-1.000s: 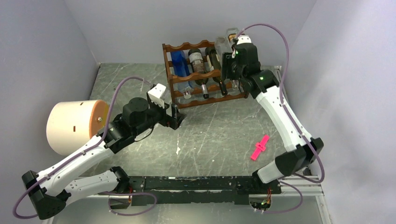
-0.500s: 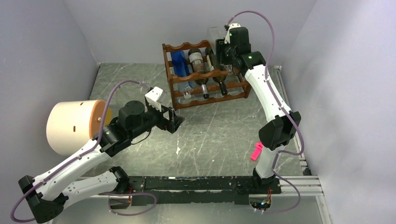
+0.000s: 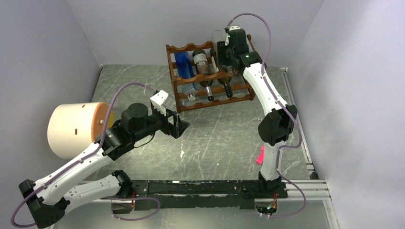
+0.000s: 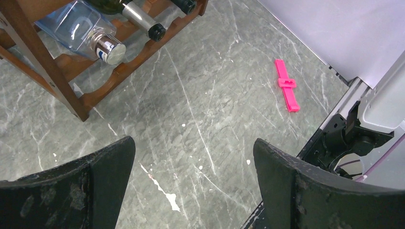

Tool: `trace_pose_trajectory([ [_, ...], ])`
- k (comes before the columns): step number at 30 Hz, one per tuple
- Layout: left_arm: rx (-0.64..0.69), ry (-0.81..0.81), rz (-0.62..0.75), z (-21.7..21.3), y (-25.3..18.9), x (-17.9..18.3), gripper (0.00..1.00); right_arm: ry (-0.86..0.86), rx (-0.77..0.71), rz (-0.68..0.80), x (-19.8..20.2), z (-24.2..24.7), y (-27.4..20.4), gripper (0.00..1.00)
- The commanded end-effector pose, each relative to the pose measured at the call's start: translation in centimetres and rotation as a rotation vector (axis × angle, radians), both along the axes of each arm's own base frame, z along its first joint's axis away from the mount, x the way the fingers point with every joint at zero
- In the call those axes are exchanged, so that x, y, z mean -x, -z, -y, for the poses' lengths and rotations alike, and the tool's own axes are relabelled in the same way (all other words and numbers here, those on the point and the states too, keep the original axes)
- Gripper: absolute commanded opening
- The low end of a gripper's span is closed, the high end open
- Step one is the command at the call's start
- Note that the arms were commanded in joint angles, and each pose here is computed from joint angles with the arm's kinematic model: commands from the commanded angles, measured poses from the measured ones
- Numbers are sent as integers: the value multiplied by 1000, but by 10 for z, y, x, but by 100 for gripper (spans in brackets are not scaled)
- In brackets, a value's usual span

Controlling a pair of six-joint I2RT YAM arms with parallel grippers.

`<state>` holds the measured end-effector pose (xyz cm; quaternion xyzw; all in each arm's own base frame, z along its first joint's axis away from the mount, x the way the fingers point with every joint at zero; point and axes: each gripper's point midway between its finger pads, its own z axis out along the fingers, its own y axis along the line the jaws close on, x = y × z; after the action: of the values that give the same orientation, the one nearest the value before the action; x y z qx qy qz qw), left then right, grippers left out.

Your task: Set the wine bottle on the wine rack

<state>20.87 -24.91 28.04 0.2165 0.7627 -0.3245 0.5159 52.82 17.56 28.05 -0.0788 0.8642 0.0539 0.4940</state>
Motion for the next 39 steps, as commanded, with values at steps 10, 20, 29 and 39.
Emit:
trace_pose_trajectory([
  [10, 31, 17, 76, -2, -18, 2, 97, 16, 23, 68, -16, 4, -6, 40],
  [20, -59, -106, 134, -28, -28, -13, 97, -9, 20, 98, -3, 7, -26, 76],
  [29, -157, -364, 196, -75, -46, -37, 97, -2, -44, 192, 15, 11, -69, 81],
  [39, -189, -666, 146, -128, -47, -60, 97, -135, -278, 292, 94, -7, -117, 78],
])
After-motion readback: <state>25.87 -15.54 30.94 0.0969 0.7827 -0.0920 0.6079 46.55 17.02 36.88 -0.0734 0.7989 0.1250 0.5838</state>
